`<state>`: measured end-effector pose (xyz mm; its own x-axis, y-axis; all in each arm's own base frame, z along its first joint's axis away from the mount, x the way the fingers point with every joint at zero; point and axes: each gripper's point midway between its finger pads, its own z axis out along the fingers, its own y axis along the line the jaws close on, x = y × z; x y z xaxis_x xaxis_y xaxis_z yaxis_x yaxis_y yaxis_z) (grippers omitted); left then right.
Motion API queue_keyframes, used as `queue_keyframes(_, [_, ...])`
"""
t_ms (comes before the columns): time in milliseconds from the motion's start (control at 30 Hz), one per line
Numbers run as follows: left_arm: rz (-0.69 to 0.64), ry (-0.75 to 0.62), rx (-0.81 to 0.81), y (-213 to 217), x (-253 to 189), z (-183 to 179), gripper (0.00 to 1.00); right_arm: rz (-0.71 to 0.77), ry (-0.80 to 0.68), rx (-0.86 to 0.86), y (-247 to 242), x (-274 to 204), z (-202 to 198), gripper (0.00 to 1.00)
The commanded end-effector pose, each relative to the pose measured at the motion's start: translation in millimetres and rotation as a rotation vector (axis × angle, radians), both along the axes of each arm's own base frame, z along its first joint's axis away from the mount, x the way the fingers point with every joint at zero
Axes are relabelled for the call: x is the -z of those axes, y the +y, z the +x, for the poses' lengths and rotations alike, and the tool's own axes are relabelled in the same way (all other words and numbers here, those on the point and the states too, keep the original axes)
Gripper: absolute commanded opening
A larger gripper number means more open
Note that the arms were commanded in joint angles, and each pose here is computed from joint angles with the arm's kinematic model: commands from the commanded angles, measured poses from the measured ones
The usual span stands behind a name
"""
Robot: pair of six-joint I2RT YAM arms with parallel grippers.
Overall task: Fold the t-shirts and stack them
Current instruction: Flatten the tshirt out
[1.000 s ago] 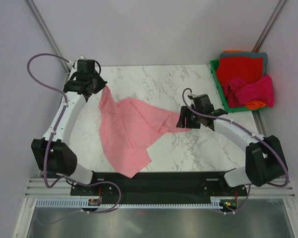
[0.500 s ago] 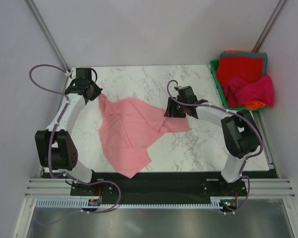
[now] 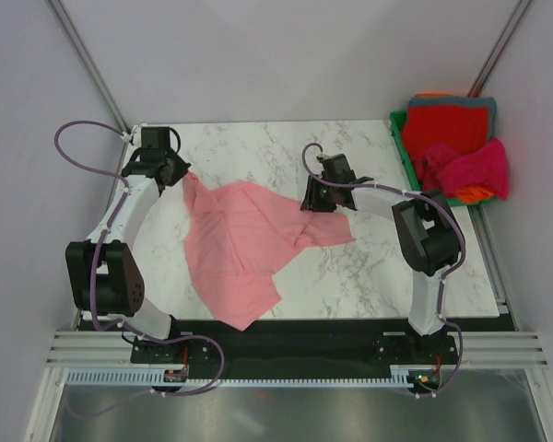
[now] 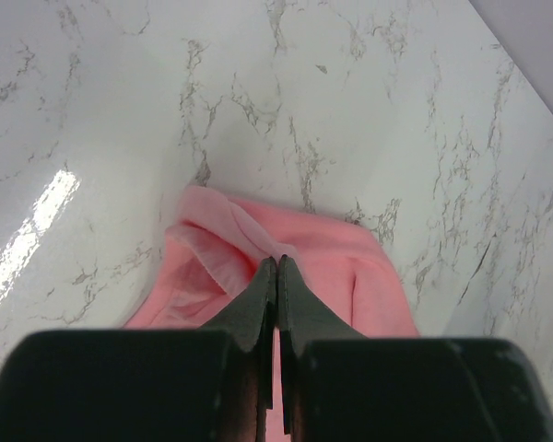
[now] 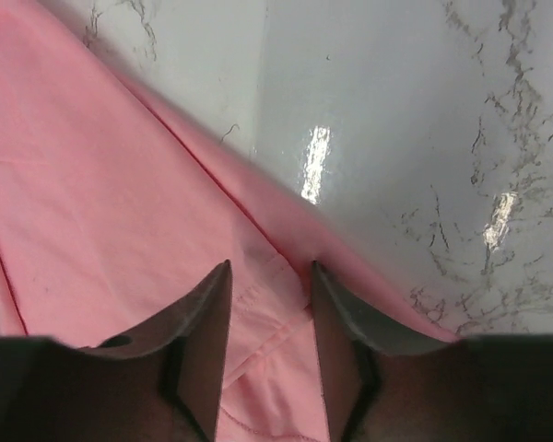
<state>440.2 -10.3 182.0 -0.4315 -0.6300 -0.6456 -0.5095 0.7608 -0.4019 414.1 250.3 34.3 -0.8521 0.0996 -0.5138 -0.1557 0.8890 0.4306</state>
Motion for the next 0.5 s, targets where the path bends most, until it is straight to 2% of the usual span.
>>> queue_keyframes(0, [-0.003, -0.072, -0.034, 5, -18, 8, 0.02, 0.016, -0.033, 0.009, 6, -10, 15, 0.44])
queue_keyframes(67, [0.003, -0.072, -0.032, 5, -19, 7, 0.02, 0.015, -0.028, 0.005, 6, -9, 13, 0.31])
queue_keyframes(100, [0.004, -0.075, -0.031, 6, -20, 7, 0.02, 0.014, -0.027, 0.005, 5, -12, 12, 0.22])
queue_keyframes(167, [0.009, -0.074, -0.029, 6, -20, 6, 0.02, 0.006, -0.035, 0.006, 3, -16, 10, 0.16])
queue_keyframes(267, [0.010, -0.088, -0.024, 7, -26, 5, 0.02, 0.006, -0.065, 0.015, -3, -37, 10, 0.01])
queue_keyframes(467, [-0.014, -0.123, 0.001, 2, -43, -2, 0.02, 0.077, -0.134, 0.054, -24, -95, 20, 0.00])
